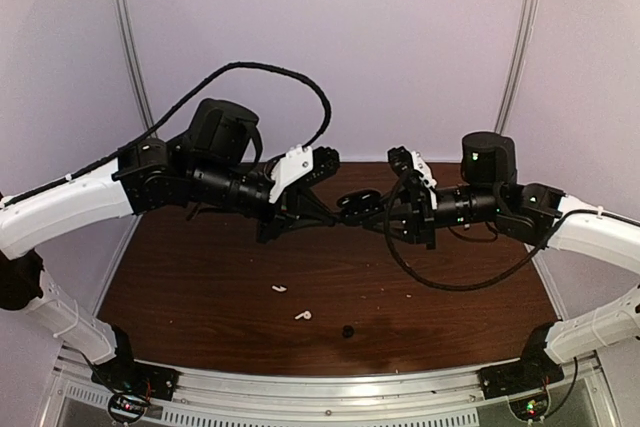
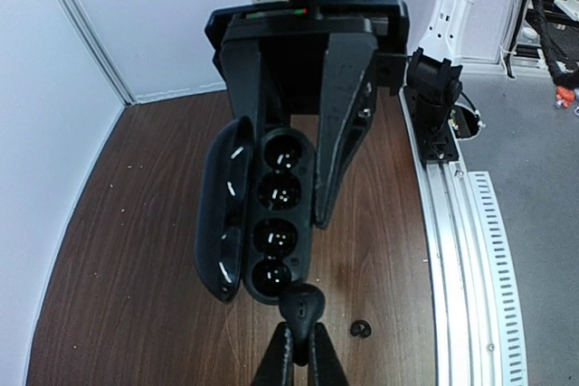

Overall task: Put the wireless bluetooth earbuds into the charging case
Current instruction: Insert the left earbud into the left side groove of the charging case.

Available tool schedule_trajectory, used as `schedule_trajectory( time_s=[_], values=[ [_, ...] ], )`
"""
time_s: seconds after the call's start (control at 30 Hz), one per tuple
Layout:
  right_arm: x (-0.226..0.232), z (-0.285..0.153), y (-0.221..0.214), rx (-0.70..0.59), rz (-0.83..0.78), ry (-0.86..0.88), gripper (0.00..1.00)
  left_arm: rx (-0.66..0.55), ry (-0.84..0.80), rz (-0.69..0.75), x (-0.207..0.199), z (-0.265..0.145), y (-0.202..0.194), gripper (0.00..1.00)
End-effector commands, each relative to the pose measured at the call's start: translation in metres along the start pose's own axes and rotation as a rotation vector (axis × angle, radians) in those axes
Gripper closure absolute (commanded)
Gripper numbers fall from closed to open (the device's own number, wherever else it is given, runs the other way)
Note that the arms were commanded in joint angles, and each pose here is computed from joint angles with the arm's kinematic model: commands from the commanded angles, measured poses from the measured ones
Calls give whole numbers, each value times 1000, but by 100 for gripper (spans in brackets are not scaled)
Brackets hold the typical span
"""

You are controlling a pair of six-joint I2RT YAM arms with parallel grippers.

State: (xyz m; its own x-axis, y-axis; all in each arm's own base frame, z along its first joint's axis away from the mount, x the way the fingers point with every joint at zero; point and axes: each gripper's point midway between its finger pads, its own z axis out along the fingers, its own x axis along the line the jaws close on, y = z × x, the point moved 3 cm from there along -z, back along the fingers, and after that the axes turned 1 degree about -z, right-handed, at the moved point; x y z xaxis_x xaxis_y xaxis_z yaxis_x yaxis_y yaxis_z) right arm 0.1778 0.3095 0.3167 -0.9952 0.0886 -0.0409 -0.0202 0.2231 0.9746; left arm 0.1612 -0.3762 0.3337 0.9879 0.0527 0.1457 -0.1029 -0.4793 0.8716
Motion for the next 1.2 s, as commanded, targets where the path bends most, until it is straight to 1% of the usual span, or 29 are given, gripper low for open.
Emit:
schedule_trajectory(
  time_s=[0.0,0.27,0.43,1.17],
  values=[
    [2,2,12,-10,-12,21,100,-26,15,29,3,-2,13,96],
    [3,6,7,21,-16,27,100,-17,45,36,8,-4,14,97],
    [4,7,7,25,-19,29,100,7,46,32,8,-1,9,97],
    [0,13,4,72,-35,8,100,32,42,8,9,7,0,97]
  ],
)
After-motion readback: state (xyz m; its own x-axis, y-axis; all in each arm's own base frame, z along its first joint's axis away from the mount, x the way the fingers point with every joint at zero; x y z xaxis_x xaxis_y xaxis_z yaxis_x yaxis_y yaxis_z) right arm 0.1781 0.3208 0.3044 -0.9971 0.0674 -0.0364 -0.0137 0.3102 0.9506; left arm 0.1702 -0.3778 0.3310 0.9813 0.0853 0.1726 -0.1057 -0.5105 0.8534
